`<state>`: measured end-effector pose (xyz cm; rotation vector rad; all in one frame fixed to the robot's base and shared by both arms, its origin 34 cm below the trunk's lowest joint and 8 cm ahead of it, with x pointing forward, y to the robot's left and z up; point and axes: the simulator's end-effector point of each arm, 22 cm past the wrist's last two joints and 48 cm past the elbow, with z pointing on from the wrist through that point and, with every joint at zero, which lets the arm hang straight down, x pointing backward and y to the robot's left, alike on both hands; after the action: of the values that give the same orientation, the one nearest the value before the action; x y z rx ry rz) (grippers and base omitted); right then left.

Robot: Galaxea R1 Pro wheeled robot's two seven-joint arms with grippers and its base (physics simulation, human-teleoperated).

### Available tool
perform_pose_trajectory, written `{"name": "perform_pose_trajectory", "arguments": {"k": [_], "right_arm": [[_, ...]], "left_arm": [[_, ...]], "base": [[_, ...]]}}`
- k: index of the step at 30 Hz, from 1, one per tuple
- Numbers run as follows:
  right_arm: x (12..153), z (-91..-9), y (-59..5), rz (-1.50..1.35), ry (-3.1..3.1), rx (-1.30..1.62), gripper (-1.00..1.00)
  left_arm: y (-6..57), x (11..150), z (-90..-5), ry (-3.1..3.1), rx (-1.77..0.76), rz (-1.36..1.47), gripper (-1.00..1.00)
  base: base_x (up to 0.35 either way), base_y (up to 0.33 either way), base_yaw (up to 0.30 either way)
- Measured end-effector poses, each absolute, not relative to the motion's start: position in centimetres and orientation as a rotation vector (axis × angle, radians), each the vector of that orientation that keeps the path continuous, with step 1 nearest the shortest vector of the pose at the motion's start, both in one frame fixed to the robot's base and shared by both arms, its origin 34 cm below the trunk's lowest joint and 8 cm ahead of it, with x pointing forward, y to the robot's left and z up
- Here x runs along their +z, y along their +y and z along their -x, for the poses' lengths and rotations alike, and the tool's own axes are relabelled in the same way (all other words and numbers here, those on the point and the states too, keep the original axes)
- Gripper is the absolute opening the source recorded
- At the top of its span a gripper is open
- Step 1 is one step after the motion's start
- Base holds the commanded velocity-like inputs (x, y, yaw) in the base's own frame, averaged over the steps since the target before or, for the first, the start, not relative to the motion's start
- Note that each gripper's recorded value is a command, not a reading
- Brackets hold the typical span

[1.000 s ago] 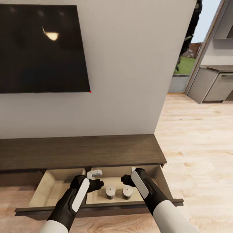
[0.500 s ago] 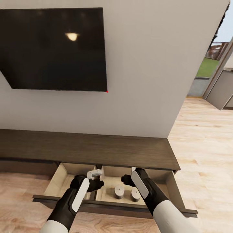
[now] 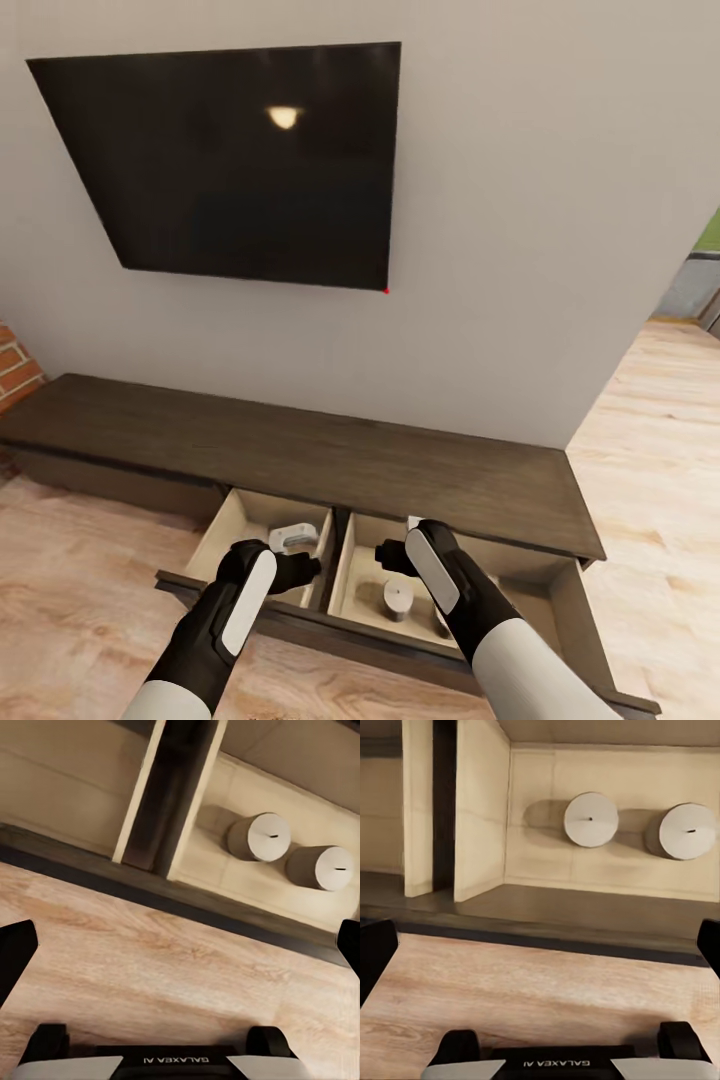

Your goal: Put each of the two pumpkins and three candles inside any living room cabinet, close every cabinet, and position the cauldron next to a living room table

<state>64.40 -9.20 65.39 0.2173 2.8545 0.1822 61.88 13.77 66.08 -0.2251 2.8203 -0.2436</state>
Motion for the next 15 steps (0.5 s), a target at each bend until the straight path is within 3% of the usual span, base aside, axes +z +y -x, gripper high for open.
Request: {"name": "perform_pose_trajectory", "arguments": {"k": [15], "right_arm": [[66.03,-64.51,-9.16,-0.212,2.848,0.181,1.00]], "left_arm": [[13.79,66.72,-62.03,2.814,-0.244,0.224,1.00]], "base": [[0.000,0.000,0.290]]}}
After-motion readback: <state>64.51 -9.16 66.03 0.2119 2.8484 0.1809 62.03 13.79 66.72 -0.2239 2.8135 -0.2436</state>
